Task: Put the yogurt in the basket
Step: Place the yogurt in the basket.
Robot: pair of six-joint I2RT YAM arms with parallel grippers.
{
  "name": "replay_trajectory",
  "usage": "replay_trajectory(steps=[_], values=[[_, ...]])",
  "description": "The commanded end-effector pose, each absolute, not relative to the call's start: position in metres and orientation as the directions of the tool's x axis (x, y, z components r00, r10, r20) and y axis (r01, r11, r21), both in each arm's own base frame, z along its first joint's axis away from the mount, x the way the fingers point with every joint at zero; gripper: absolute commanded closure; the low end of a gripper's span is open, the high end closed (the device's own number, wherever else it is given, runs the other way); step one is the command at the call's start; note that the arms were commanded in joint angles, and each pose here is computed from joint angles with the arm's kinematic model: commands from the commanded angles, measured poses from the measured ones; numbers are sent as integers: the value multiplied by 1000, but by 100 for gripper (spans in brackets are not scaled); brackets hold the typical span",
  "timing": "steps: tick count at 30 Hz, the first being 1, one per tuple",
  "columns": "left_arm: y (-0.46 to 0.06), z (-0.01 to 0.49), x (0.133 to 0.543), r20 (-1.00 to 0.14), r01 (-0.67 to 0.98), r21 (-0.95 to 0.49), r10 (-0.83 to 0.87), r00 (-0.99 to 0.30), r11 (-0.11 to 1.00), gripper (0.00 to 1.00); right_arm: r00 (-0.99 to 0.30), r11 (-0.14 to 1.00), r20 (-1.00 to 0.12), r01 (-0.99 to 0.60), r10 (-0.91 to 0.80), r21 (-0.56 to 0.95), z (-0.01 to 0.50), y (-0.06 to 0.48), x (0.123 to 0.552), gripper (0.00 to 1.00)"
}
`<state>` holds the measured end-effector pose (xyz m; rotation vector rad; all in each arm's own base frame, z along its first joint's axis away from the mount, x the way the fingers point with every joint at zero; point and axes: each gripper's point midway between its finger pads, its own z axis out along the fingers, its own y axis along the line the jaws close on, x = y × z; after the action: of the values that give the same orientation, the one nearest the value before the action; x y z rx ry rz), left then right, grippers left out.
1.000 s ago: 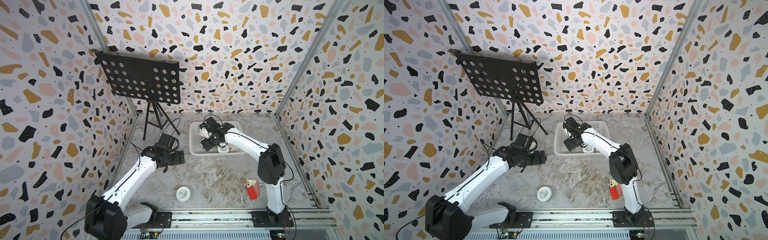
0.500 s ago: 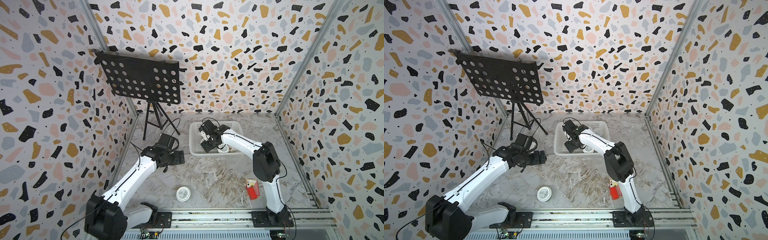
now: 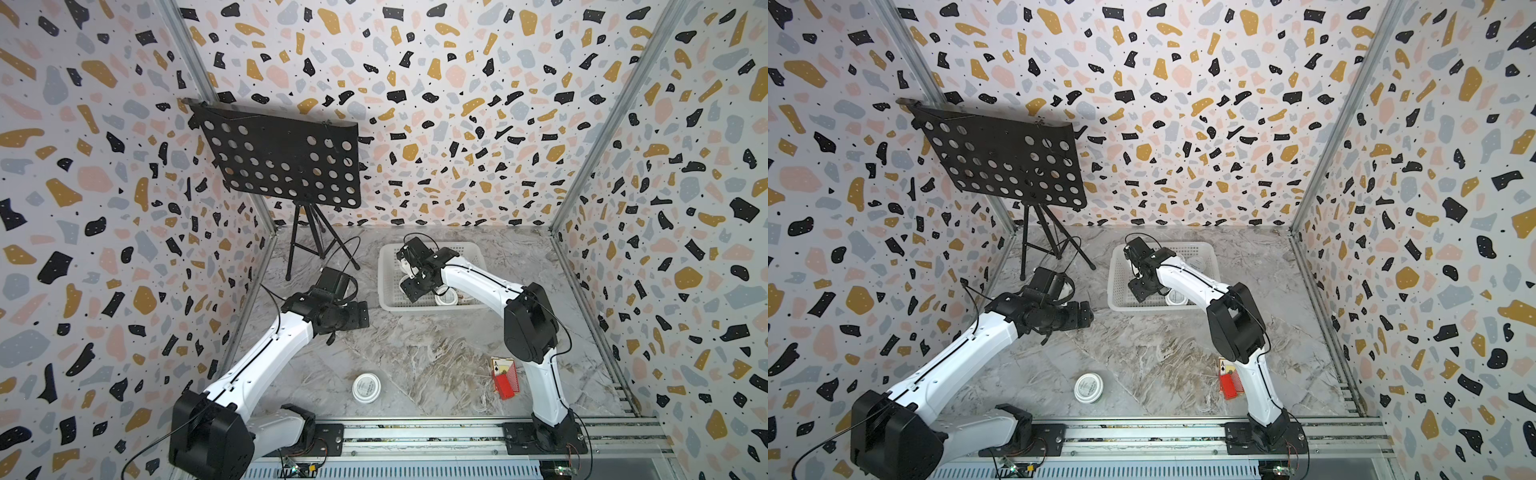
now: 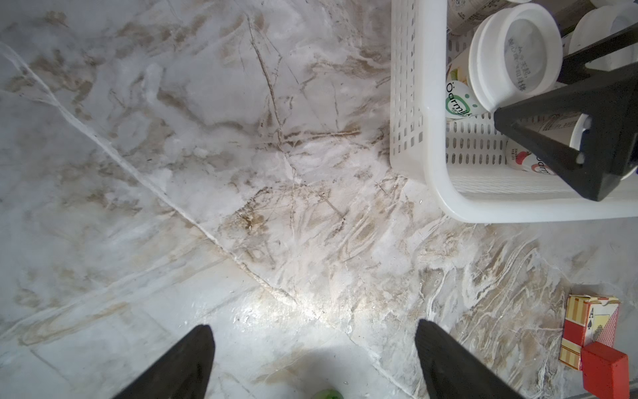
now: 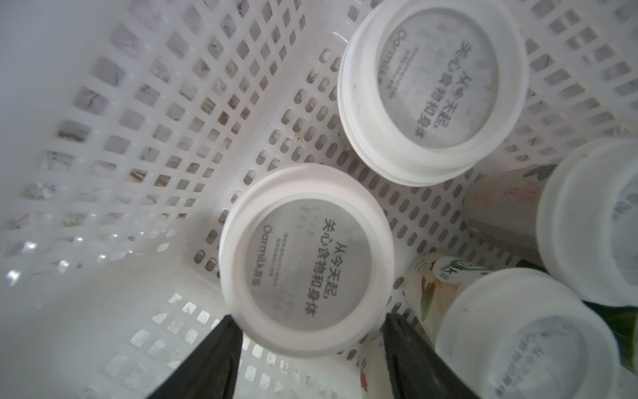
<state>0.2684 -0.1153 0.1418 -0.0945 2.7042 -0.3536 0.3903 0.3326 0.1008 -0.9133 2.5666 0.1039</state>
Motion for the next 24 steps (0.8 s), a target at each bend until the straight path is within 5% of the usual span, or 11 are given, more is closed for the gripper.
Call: replay_trajectory(steps=[1,13,24], values=[[-116,154,275,-435,5,-272,-118,-893,962,5,-688,783,-425,-615,-589,-90,111,333,399,30],[-116,154,275,-437,5,-271,-118,-892,963,5,-684,782,-427,-616,-591,-96,112,333,401,29],[-113,155,278,-443,-7,-262,-126,-887,965,5,-664,778,-475,-624,-577,-73,156,327,387,17]])
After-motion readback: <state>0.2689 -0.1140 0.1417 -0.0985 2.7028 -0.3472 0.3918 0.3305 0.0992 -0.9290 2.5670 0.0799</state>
